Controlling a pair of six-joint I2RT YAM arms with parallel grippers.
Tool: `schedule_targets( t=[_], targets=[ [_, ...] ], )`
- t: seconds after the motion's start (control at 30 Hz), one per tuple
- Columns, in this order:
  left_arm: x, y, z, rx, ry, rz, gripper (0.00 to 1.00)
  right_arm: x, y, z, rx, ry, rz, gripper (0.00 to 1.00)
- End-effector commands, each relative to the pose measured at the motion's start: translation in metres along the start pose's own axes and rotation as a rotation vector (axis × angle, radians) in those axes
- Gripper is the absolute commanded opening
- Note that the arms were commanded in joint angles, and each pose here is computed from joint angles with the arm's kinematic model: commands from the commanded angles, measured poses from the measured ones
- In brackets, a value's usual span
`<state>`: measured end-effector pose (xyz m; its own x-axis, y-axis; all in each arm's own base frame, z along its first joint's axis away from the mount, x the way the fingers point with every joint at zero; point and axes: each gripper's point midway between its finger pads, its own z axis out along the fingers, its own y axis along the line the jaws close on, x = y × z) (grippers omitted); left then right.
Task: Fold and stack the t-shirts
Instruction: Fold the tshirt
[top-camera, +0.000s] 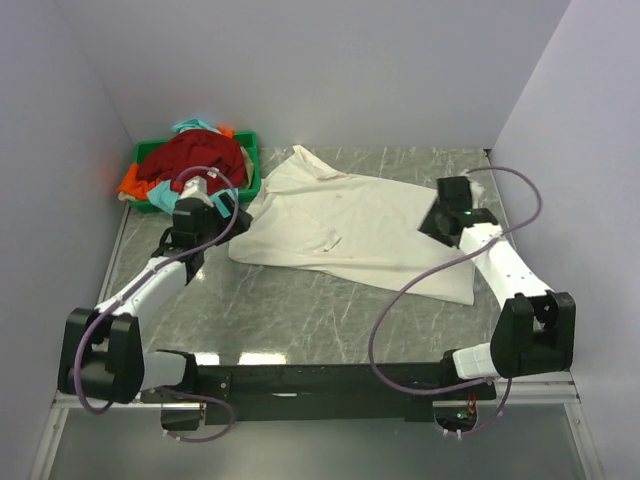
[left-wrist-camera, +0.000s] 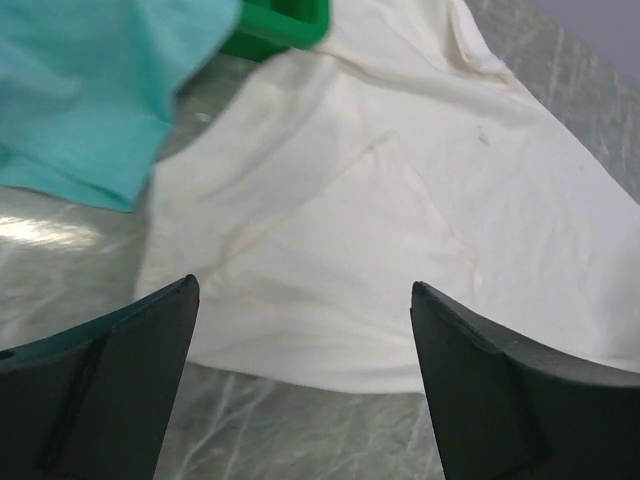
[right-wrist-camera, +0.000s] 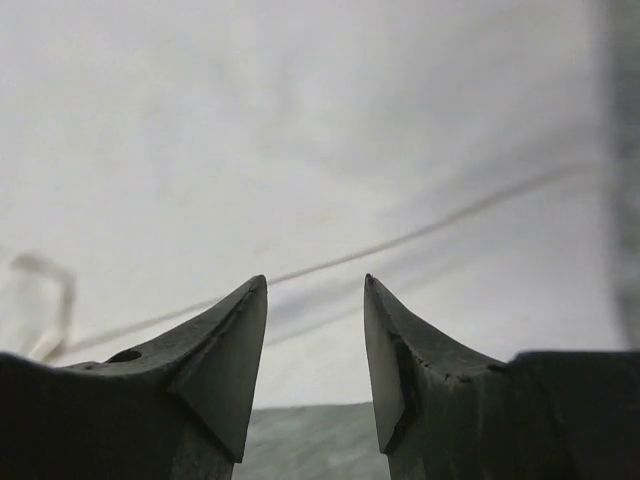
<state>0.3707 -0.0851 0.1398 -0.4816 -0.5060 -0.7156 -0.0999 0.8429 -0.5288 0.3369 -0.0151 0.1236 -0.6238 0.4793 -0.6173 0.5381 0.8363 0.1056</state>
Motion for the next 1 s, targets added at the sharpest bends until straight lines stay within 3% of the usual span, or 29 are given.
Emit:
schedule_targets(
  t=[0.0,0.13,0.33,0.6,0.97],
  targets=[
    [0.007,-0.046,0.015,0.144,0.044,0.02,0.93,0.031,0.084,-0.021,-0.334,0.081,-0.021,0.51],
    [0.028,-0.081,0.036,0.307,0.113,0.015,0.95,0.072,0.145,-0.025,-0.534,0.162,-0.054,0.51],
    [0.067,-0.073,0.077,0.326,0.213,-0.036,0.95,0.141,0.166,-0.003,-0.509,0.323,-0.153,0.5],
    [0.102,-0.025,0.094,0.149,0.244,-0.079,0.95,0.173,0.149,0.013,-0.453,0.372,-0.178,0.5],
    [0.138,0.011,0.047,0.01,0.255,-0.113,0.95,0.192,0.095,0.018,-0.294,0.378,-0.206,0.5]
  ],
)
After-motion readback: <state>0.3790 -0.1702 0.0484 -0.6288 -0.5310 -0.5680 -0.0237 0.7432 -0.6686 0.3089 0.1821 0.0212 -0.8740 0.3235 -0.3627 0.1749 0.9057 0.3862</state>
